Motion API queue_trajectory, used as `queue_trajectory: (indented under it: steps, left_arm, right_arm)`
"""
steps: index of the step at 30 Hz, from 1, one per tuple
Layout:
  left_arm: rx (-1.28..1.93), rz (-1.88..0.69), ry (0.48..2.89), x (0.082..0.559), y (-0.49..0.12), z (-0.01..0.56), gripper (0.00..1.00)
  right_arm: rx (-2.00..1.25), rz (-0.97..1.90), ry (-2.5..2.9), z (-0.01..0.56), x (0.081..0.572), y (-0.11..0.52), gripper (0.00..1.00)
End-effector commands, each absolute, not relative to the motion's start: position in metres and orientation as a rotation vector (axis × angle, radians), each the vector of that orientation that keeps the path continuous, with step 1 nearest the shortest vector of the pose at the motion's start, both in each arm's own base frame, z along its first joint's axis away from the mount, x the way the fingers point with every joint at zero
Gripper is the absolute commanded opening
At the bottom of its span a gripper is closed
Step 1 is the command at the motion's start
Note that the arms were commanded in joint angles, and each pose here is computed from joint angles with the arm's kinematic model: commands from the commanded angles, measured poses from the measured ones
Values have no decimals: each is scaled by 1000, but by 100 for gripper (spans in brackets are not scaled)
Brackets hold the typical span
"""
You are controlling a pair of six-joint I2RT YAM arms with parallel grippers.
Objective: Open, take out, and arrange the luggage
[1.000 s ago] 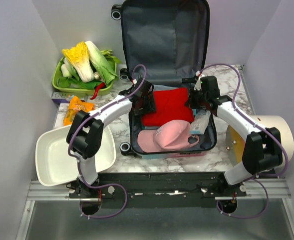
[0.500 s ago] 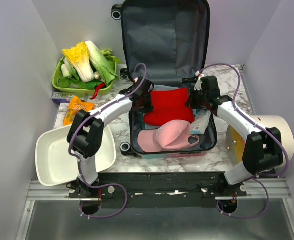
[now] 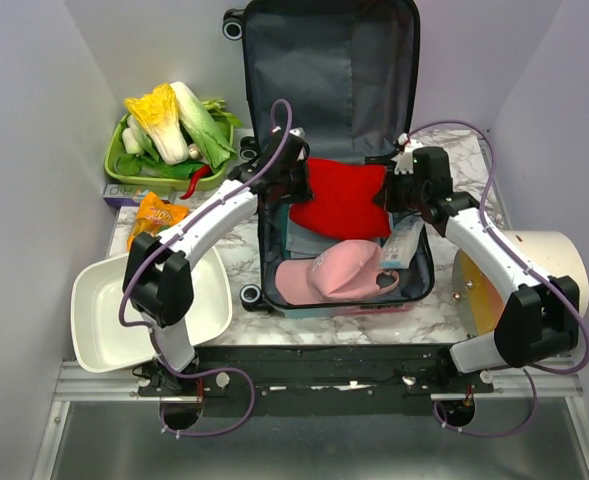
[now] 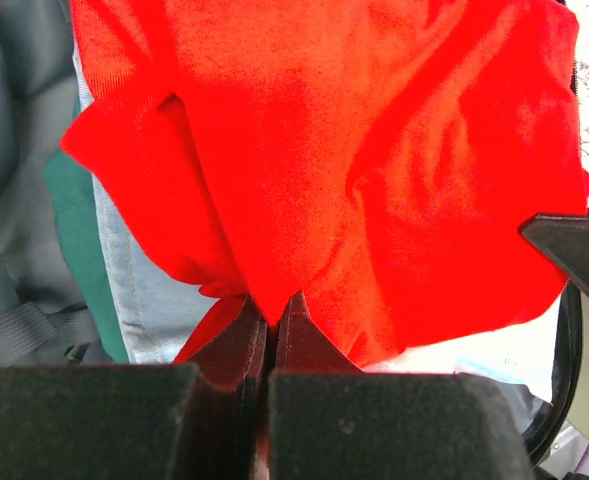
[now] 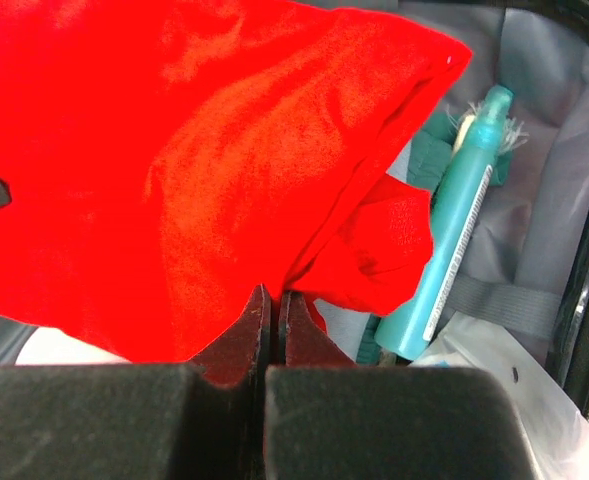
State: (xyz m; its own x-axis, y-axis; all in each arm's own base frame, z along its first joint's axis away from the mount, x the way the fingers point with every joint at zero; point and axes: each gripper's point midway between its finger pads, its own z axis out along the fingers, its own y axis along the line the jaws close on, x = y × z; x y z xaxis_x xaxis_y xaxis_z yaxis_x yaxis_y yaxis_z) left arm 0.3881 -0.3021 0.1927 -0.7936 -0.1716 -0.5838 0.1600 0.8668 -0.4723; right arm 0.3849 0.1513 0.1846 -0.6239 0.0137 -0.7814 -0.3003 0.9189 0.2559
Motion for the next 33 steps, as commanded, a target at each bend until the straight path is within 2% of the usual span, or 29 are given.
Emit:
queue_trajectory:
  steps: [1, 10, 14, 19, 23, 24, 26, 27, 33]
  left_arm:
    - [27, -626, 2328, 388, -290, 222, 0]
    - [-128, -428, 2227, 375, -227, 260, 0]
    - [-264, -305, 2163, 345, -173, 272, 0]
    - [-541, -141, 2175, 304, -93, 252, 0]
    - [-774, 83, 2117, 262, -28, 243, 0]
    - [-823, 138, 2138, 248, -17, 235, 0]
    - [-900, 189, 2128, 232, -1, 223, 0]
    - [-936, 207, 2113, 227, 5, 218, 0]
    - [-1189, 375, 2036, 185, 45, 177, 0]
  right_arm:
    - [-252, 535, 2105, 226, 390, 163, 1]
    - [-415, 680, 2012, 266, 370, 231, 1]
    - [-521, 774, 1970, 279, 351, 280, 1]
    - [-635, 924, 1923, 291, 318, 356, 1]
    - [-728, 1012, 1910, 288, 290, 419, 1]
    - [-779, 1029, 1941, 270, 275, 443, 1]
    - [-809, 1056, 1926, 272, 265, 467, 1]
    - [-857, 1063, 1959, 250, 251, 488, 1]
    - [-984, 1104, 1983, 219, 199, 555, 1]
